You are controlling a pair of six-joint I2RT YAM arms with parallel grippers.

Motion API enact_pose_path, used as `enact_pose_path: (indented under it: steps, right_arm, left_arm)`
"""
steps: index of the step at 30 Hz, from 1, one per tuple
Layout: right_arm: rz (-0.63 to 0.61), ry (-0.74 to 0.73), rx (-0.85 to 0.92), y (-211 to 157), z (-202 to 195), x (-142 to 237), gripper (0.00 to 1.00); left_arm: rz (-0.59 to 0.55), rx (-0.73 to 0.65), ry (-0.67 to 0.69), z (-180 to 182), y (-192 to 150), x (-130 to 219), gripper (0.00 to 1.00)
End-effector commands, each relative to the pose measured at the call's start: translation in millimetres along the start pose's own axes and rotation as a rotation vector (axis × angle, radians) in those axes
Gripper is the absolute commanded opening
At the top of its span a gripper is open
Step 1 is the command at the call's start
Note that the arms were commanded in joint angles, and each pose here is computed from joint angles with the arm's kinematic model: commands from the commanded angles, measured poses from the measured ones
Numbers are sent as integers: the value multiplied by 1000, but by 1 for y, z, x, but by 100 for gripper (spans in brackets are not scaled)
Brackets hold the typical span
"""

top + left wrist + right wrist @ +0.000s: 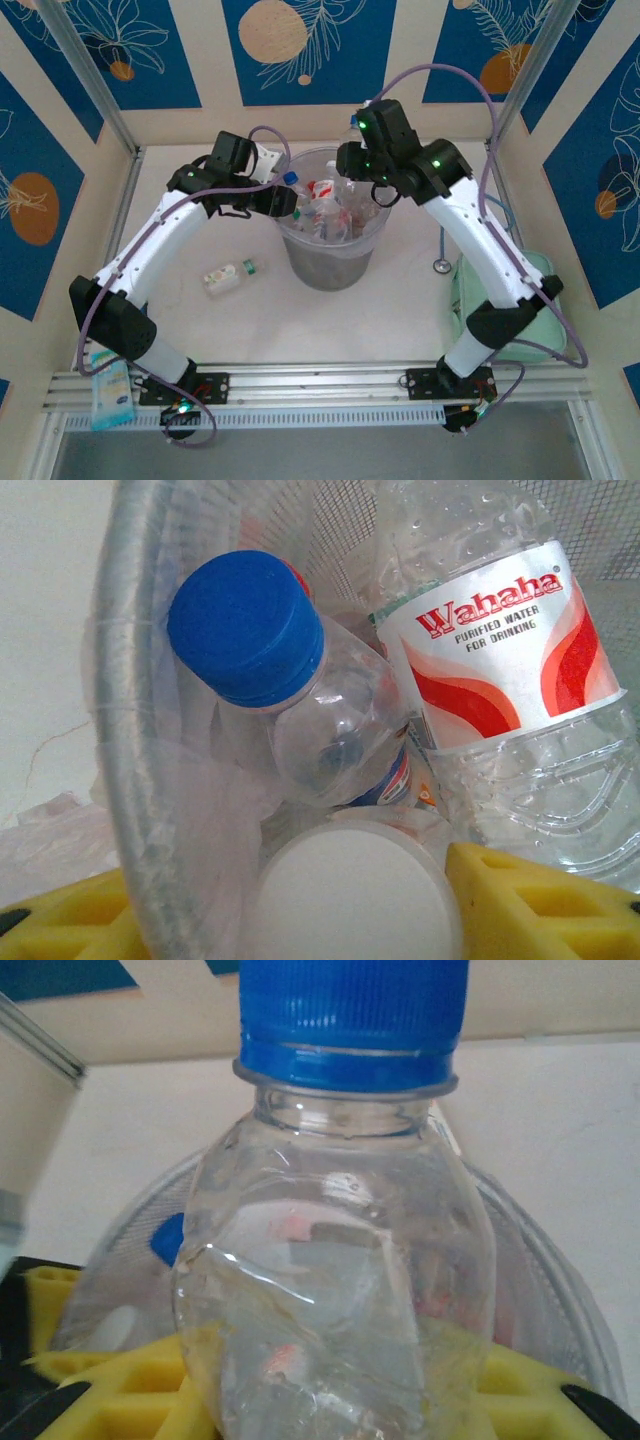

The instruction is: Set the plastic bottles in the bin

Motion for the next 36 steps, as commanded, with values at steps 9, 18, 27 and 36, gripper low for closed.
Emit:
enact_pose_path:
  steps: [9,18,27,36]
  right_arm:
    - [273,-86,-9,-24,-9,-61,2]
    - [631,-258,-99,-78,-28,-108,6]
    - [728,-266,-153,-85,-34,-100,34]
    - [422,-125,-99,-25,-18,-43,87]
  left_arm:
    - [20,-47,-88,-20,-3,7,59]
    - [-3,-50,-89,-21,1,8,58]
    - [-24,-61,-88,-21,8,10,58]
    - [-25,-59,-79,-21,7,9,58]
Point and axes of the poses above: each hand's point on the last joint's axis, 136 mm out from that joint toward the fingers, its own x axis back along the fingers, its own z axis along the line the jaws close on, y = z × x, the point moved 9 cm from there along x, back along the fingers, and after that the axes turned 6 degrees about -x, right-handed, at the moved point
